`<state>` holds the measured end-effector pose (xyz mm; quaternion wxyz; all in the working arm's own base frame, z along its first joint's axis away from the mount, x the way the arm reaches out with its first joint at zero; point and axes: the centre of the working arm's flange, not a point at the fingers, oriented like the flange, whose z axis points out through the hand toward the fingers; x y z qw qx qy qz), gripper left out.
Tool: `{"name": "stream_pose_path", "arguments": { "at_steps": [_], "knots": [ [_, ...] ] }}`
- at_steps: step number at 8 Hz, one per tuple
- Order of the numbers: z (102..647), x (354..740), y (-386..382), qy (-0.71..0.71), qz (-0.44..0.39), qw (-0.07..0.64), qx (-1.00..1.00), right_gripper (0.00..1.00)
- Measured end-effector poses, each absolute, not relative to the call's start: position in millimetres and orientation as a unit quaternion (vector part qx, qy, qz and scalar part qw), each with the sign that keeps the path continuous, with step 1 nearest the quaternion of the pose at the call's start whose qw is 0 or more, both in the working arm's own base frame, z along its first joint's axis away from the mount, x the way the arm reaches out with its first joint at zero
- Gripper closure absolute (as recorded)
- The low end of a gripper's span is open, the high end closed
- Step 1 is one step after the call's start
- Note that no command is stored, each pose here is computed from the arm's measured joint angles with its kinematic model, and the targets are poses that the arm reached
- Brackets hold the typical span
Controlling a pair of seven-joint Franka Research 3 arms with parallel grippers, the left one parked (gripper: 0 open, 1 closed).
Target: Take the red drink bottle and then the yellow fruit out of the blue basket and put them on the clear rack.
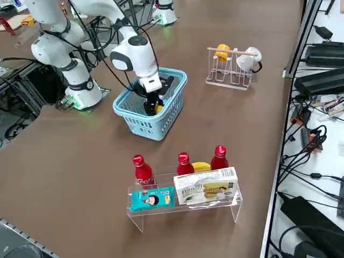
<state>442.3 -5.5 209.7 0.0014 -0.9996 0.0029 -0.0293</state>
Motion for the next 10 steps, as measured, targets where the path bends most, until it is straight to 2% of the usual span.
{"name": "stream_pose_path", "arguments": {
  "at_steps": [3,7,10],
  "knots": [
    [238,452,-2,0.014,-0.035,0.001,-0.999,0.15],
    [350,471,-3,0.016,-0.008,-0.003,-1.0,0.15],
    [437,506,-22,0.02,0.014,-0.006,-1.0,0.15]
  ]
}}
